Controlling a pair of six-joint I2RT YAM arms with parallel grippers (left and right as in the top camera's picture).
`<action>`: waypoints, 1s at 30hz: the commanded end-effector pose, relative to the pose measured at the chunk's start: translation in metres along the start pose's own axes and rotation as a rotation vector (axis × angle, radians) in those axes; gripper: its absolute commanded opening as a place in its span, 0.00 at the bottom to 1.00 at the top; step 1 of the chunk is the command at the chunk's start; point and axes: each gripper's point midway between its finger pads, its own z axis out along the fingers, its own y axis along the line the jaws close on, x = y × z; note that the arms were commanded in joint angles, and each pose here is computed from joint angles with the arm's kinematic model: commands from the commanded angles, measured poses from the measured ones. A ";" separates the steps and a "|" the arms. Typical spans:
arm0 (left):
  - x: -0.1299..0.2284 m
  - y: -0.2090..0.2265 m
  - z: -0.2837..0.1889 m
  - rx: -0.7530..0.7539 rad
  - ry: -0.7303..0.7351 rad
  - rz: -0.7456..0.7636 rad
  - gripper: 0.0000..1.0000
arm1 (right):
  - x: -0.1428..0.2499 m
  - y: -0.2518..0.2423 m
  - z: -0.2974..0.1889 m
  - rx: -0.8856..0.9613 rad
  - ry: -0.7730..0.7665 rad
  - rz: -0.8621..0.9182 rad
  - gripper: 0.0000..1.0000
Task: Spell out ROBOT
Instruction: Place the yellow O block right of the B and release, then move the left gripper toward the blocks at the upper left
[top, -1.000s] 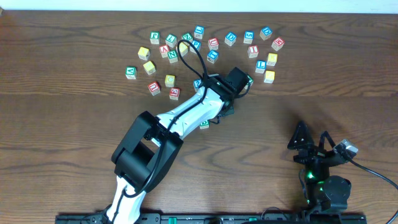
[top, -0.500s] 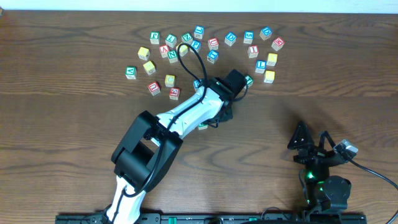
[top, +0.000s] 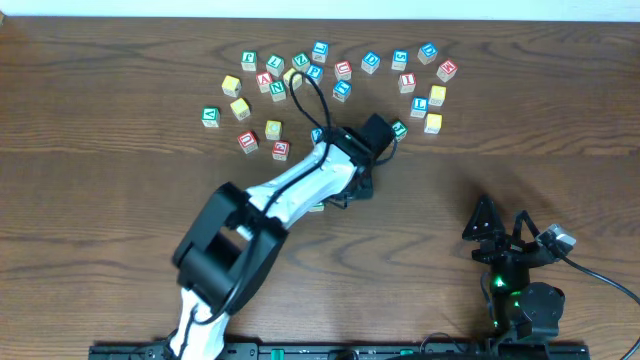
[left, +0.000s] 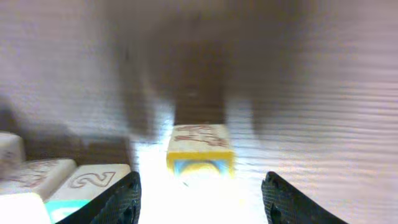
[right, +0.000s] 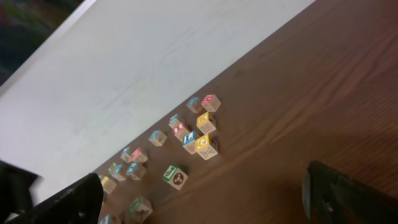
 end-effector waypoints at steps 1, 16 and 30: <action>-0.022 -0.006 -0.048 0.060 -0.130 0.106 0.61 | -0.001 -0.001 0.000 0.005 -0.005 0.003 0.99; -0.087 -0.011 -0.103 0.166 -0.324 0.250 0.61 | -0.001 -0.001 0.000 0.005 -0.005 0.003 0.99; -0.133 0.141 -0.136 0.061 -0.296 0.116 0.66 | -0.001 -0.001 0.000 0.005 -0.005 0.003 0.99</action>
